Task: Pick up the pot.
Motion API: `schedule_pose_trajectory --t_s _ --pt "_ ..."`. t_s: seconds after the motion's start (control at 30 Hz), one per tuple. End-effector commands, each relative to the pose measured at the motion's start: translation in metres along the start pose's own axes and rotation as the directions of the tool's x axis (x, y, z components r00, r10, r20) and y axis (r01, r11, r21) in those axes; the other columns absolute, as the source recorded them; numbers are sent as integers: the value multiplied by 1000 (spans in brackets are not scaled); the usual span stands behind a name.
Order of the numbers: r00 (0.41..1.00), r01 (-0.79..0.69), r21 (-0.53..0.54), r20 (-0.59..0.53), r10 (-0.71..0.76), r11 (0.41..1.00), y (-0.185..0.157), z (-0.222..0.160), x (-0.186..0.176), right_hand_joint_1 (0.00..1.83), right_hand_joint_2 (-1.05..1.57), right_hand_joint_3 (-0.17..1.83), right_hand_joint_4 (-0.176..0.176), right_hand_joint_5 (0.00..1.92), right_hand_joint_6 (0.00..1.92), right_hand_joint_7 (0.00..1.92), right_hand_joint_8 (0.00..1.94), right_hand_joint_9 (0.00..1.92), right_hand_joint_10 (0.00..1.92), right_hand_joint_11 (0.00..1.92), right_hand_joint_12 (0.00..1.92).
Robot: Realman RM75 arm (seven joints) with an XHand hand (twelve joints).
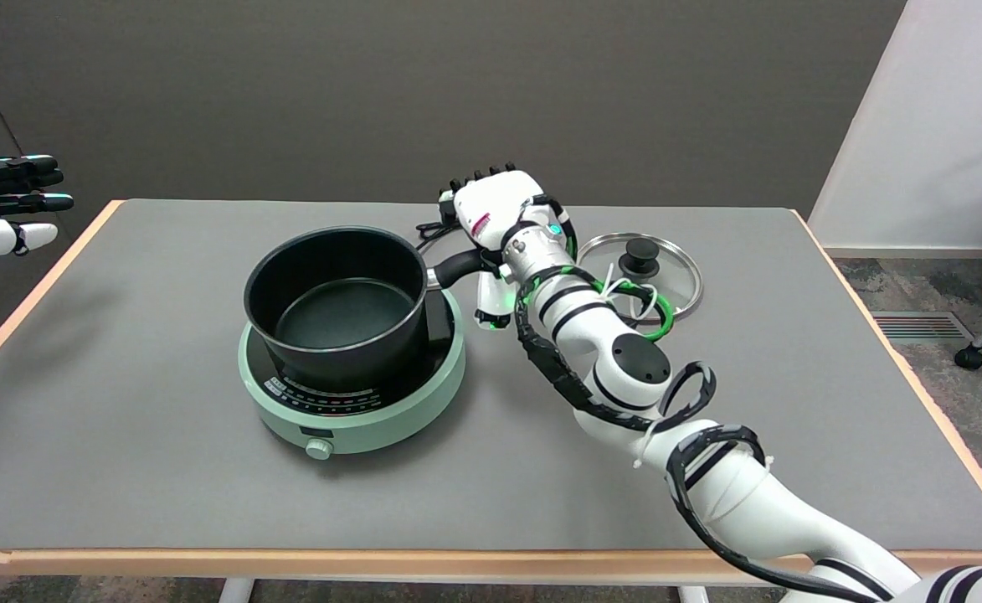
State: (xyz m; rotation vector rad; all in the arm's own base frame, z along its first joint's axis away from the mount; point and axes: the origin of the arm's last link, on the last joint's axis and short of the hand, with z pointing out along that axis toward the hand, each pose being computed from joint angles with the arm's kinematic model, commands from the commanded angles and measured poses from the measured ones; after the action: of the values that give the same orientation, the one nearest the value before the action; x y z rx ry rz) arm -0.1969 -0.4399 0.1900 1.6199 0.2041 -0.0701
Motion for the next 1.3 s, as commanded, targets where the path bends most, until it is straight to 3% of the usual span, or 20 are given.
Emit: schedule_pose_trajectory --t_s 0.03,0.33,0.37,0.4,0.63,0.87,1.1,1.2,1.27,1.3 --pt "1000 -24 16 11 23 1000 -4 1 -5 1204 -663 1455 176 711 711 711 711 711 711 711 711" --pt "999 -32 17 13 32 999 -4 1 -5 1189 -682 1376 171 856 856 856 856 856 856 856 856" --pt "999 -33 17 13 33 999 -4 1 -5 1188 -676 1350 135 877 877 877 877 877 877 877 877" --pt "999 -34 17 13 34 999 -4 1 -5 1200 -667 1312 68 900 900 900 900 900 900 900 900" --pt "999 -42 18 13 42 999 -4 1 -5 1233 -608 1173 44 968 968 968 968 968 968 968 968" --pt "999 -42 18 16 42 999 -4 0 -7 1244 -489 1234 -5 1116 1116 1116 1116 1116 1116 1116 1116" --pt "999 -45 11 18 45 999 -4 1 -7 1256 -103 918 -122 1514 1514 1514 1514 1514 1514 1514 1514" --pt "999 -47 9 17 47 999 -4 1 -6 1272 -52 818 -94 1676 1676 1676 1676 1676 1676 1676 1676" --pt "999 -46 5 17 46 999 -4 1 -5 1282 -144 824 -47 1813 1813 1813 1813 1813 1813 1813 1813" --pt "999 -43 3 17 43 999 -3 1 -6 1284 -170 825 -42 1831 1831 1831 1831 1831 1831 1831 1831"
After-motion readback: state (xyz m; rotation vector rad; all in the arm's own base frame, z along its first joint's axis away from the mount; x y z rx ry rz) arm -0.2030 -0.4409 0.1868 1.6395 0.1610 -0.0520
